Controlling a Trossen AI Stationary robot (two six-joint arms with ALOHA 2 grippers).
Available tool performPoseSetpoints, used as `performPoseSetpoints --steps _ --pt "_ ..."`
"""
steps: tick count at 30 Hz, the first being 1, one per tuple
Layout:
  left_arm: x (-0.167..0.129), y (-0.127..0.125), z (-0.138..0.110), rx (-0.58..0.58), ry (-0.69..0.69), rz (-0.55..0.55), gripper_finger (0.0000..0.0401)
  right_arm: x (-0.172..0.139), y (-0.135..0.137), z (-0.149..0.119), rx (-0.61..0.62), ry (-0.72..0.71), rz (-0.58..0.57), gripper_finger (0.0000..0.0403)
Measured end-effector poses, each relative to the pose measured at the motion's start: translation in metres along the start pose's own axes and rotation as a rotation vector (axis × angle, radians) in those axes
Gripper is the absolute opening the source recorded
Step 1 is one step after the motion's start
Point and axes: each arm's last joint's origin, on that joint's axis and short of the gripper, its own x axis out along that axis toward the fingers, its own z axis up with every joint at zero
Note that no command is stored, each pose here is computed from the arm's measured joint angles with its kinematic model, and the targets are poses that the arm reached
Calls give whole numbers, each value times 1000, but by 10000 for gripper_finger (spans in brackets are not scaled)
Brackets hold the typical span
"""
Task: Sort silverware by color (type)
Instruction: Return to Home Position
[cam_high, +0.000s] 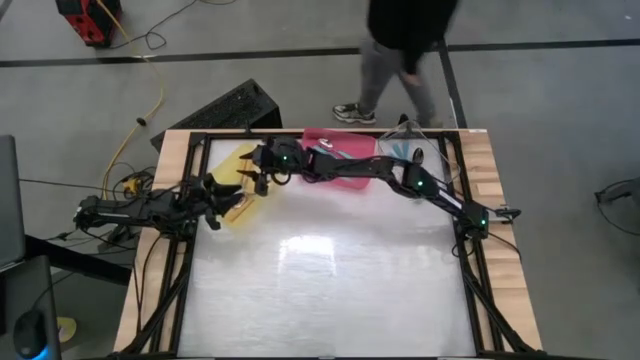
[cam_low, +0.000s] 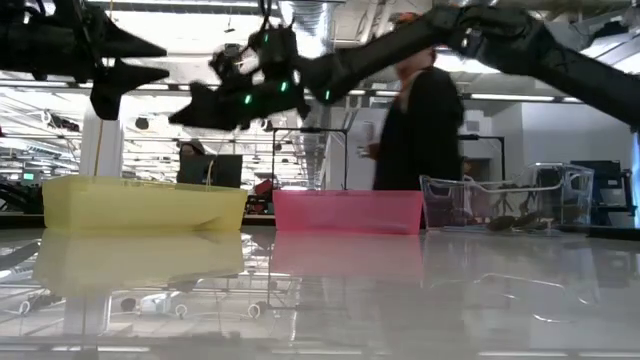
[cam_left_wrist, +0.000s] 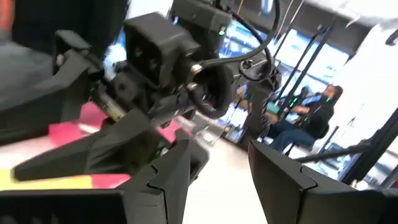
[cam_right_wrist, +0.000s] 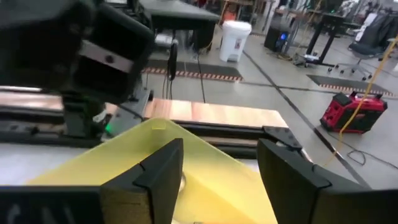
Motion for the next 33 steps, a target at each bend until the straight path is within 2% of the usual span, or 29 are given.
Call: performPoseSetpoints --steps 4,8,15,21,27,33 --pt "0 -3 6 -4 -51 -50 148 -21 -4 37 -74 91 18 227" --pt "-1 -6 12 7 -74 -91 148 -63 -22 82 -92 225 21 227" --pt "-5 -10 24 27 -112 -104 148 -167 -54 166 -69 345 -22 227" --pt "-5 -10 24 30 -109 -101 148 -263 -53 222 -44 371 -51 227" --pt "-5 -10 24 24 -109 -101 148 -342 -28 235 31 473 -21 226" --pt "-5 -10 24 17 -110 -102 148 -410 10 221 148 501 2 226"
